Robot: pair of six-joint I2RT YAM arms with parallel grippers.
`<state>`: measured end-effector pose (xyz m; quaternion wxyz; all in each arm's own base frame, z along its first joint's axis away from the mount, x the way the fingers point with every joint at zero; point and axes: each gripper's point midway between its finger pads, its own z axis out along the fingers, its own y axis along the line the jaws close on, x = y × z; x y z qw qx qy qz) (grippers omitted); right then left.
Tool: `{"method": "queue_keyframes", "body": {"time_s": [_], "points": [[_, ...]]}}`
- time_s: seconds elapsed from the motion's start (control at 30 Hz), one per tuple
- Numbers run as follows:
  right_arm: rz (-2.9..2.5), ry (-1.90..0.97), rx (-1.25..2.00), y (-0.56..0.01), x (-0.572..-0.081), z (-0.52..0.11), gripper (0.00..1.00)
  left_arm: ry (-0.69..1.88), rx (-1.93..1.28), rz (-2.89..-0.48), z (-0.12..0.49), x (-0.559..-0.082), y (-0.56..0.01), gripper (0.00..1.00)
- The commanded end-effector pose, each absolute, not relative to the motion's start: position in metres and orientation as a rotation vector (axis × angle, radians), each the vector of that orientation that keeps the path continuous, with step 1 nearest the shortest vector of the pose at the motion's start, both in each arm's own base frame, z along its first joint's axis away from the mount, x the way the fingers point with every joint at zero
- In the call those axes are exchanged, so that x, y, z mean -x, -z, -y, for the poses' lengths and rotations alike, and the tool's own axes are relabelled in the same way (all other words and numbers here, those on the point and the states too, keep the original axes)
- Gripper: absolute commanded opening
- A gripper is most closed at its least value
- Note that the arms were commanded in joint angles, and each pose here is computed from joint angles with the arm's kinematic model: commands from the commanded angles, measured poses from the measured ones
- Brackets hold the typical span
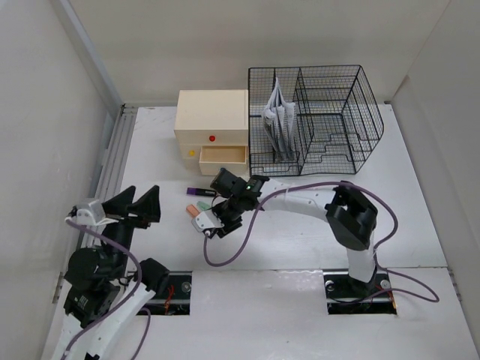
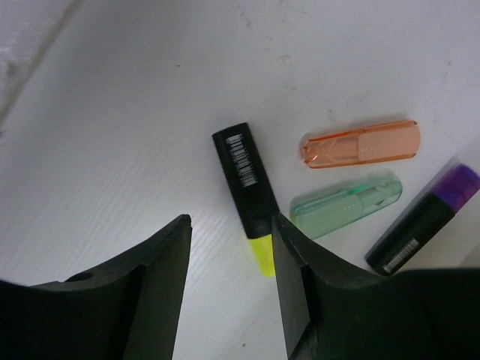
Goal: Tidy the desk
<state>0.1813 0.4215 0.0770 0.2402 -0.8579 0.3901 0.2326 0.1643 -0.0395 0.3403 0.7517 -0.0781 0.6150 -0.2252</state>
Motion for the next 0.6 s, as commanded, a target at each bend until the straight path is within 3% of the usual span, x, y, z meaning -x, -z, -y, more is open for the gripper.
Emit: {"method": "queue_keyframes", "body": {"time_s": [0.0,0.57], "points": [[-0.989,-0.569,2.366,-0.084,-0.189,-0.439,0.53,0.467,0.341,-1.226,0.001,-0.147,-0.357,0.72],[-1.088,-0.57,2.52,-0.026,-0.201,-0.448,0.51,0.482,0.365,-1.194,-0.005,-0.141,-0.358,0.75]]}}
